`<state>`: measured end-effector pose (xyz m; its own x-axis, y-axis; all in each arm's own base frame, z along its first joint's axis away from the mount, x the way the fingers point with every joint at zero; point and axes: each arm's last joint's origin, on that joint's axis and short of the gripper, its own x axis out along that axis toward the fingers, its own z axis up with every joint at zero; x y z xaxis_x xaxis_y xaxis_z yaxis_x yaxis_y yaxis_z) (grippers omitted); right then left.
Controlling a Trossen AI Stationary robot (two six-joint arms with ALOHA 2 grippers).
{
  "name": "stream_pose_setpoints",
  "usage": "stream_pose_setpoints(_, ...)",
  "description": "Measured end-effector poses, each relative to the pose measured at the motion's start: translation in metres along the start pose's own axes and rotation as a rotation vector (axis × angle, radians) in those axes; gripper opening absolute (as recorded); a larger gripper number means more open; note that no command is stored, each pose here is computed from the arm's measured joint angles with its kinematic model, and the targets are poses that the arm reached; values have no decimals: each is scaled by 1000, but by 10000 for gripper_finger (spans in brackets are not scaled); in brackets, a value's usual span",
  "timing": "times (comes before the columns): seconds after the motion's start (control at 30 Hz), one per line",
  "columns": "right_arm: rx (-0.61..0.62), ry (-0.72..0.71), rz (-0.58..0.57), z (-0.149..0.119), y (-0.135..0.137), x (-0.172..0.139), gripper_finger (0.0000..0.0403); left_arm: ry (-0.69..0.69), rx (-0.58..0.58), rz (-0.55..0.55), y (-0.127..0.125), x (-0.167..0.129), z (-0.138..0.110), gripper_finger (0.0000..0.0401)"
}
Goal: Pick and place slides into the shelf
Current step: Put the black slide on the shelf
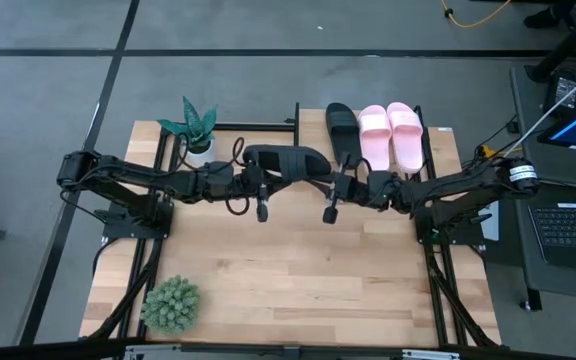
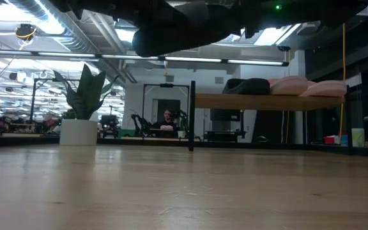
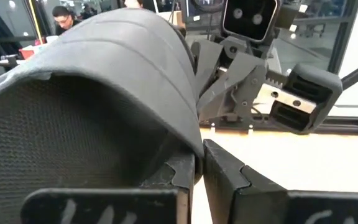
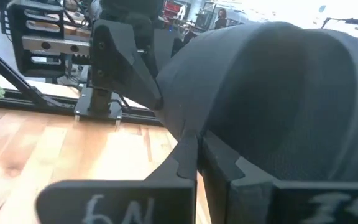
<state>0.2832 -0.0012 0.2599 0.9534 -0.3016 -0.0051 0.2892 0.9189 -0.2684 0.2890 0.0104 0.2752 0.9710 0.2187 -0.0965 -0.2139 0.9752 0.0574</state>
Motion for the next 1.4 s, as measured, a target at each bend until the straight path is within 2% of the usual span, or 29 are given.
stream_pose_setpoints(0.23,4,37,-23,-1,-2,-3,8,55,14,23,1,-2,-4,22)
stream_pose_setpoints(0.47,14,50,-44,0,-4,-5,8,213,66,86,3,-8,-17,23)
stream_pose_setpoints(0.57,14,56,-29,0,-3,-5,8,222,168,63,-2,-11,-16,23)
stream_pose_setpoints(0.67,34,73,-26,-2,-3,-5,8,206,325,50,-11,-15,-12,23)
stream_pose_setpoints(0.8,62,113,6,-5,-2,-7,8,212,542,144,-22,-24,-7,23)
stream_pose_setpoints(0.97,148,124,84,-2,-4,-12,8,256,735,273,-32,-31,-5,23)
stream_pose_setpoints(1.13,236,103,184,4,-8,-18,8,253,805,230,-36,-32,-5,23)
stream_pose_setpoints(1.4,302,172,197,-2,-7,-18,8,255,823,215,-35,-31,-5,23)
